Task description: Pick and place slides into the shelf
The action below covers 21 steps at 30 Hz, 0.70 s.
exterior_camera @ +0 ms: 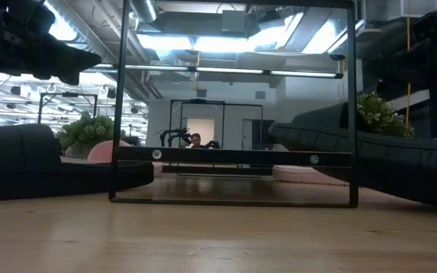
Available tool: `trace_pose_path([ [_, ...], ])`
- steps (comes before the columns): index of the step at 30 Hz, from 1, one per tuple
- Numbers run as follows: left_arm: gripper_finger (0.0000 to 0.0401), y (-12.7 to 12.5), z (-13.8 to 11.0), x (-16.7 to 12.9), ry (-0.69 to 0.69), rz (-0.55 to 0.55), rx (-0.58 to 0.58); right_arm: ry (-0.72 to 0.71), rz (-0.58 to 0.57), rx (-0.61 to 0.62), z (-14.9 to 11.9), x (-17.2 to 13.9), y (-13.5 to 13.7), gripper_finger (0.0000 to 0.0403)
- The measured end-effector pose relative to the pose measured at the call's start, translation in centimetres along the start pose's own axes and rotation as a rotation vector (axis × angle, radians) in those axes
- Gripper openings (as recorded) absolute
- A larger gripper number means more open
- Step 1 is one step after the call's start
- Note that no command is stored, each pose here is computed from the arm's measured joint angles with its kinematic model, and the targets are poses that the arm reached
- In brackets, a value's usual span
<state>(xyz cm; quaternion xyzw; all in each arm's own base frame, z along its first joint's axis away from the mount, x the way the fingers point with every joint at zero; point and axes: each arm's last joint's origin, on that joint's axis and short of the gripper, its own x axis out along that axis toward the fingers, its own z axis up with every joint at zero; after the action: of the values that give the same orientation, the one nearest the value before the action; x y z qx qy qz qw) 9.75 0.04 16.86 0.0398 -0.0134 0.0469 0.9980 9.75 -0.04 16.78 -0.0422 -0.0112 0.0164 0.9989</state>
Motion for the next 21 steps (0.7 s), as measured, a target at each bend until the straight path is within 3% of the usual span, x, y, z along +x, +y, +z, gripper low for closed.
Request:
trace_pose_path([
  [8,0.0,0.0,0.0,0.0,-0.001,0.001,0.007,-0.01,0.0,-0.033,0.09,0.0,0.0,0.0019],
  [21,0.0,0.07,0.1,0.0,-0.009,0.022,0.029,-0.024,0.0,0.078,0.23,0.0,-0.01,0.0019],
])
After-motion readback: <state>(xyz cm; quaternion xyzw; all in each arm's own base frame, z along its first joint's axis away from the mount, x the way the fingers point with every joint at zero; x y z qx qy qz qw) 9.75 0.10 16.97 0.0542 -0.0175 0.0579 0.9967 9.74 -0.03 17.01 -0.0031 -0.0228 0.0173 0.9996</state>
